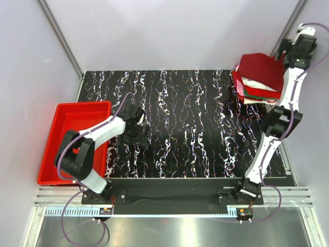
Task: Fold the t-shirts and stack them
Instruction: Neatly place the folded tshirt to the corner
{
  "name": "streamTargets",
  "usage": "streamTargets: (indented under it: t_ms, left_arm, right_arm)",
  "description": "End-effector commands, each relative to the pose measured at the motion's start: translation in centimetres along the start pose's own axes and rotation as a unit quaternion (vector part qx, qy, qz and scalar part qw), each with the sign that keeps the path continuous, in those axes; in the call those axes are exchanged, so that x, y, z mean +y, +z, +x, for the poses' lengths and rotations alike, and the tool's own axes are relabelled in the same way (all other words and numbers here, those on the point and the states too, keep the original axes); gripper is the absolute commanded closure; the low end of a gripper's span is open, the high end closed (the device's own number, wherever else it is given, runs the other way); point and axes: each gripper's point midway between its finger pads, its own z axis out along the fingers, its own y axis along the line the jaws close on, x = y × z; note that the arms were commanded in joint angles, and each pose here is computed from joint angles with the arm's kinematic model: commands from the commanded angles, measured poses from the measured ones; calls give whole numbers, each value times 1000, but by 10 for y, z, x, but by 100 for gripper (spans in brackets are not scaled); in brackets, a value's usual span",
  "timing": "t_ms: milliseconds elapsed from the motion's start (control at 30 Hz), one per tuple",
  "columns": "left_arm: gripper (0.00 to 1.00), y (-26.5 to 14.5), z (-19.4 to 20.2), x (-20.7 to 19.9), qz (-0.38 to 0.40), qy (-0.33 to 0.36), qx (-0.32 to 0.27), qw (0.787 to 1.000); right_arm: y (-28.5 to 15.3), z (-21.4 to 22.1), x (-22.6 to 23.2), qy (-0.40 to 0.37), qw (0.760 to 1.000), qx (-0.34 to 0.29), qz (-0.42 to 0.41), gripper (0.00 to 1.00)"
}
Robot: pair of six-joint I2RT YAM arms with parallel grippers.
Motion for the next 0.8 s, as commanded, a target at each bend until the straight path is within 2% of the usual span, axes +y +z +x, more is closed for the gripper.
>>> streamTargets:
  t_ms: [0, 67, 100, 133, 167, 200, 233, 267, 300, 333, 367, 400, 467, 600, 700, 767]
  left_arm:
    - [1, -25, -27, -2, 2, -6, -70, 998]
    - [1, -32, -29, -3, 4, -7, -84, 996]
    - [1, -34, -30, -2, 3, -7, -89, 996]
    - [1, -39, -31, -2, 5, -8, -98, 995]
    - [1, -41, -32, -2, 7, -8, -103, 995]
    - [1, -43, -33, -3, 10, -9, -107, 994]
    - [1, -45, -34, -4, 14, -9, -112, 994]
    - [1, -47, -34, -5, 17, -10, -114, 993]
    - [1, -48, -34, -6, 21, -10, -117, 993]
    - [1, -50, -34, -7, 23, -11, -122, 992]
    - [1, -52, -34, -6, 23, -11, -125, 992]
    - [1, -54, -32, -6, 27, -12, -128, 991]
    - [1, -58, -29, -6, 29, -11, -132, 991]
    - [1, -78, -24, -2, 25, -19, -140, 990]
    - [1, -94, -26, -1, 32, -21, -176, 984]
    - [1, -90, -24, 0, 35, -17, -185, 982]
  right_arm:
    - [-136, -162, -89, 60, 971, -189, 134, 0]
    - [-151, -160, -93, 76, 968, -184, 151, 0]
    - [-177, -174, -94, 87, 964, -200, 153, 0]
    - [-184, -173, -87, 93, 965, -197, 146, 0]
    - [-179, -158, -64, 96, 972, -174, 122, 0]
    - [-201, -165, -49, 102, 973, -181, 103, 0]
    - [-206, -159, -25, 99, 978, -171, 72, 0]
    - [-200, -129, 33, 65, 989, -133, 14, 0]
    - [-223, -132, 59, 46, 988, -143, -25, 0]
    - [-229, -125, 82, 28, 988, -144, -46, 0]
    - [-224, -89, 109, 7, 992, -109, -68, 0]
    - [-238, -86, 125, 21, 990, -109, -89, 0]
    - [-232, -55, 140, 79, 988, -67, -117, 0]
    - [-207, -30, 151, 68, 989, -30, -125, 3]
    - [-174, -30, 137, 85, 990, -22, -113, 9]
    - [-147, -29, 132, 106, 988, -18, -115, 19]
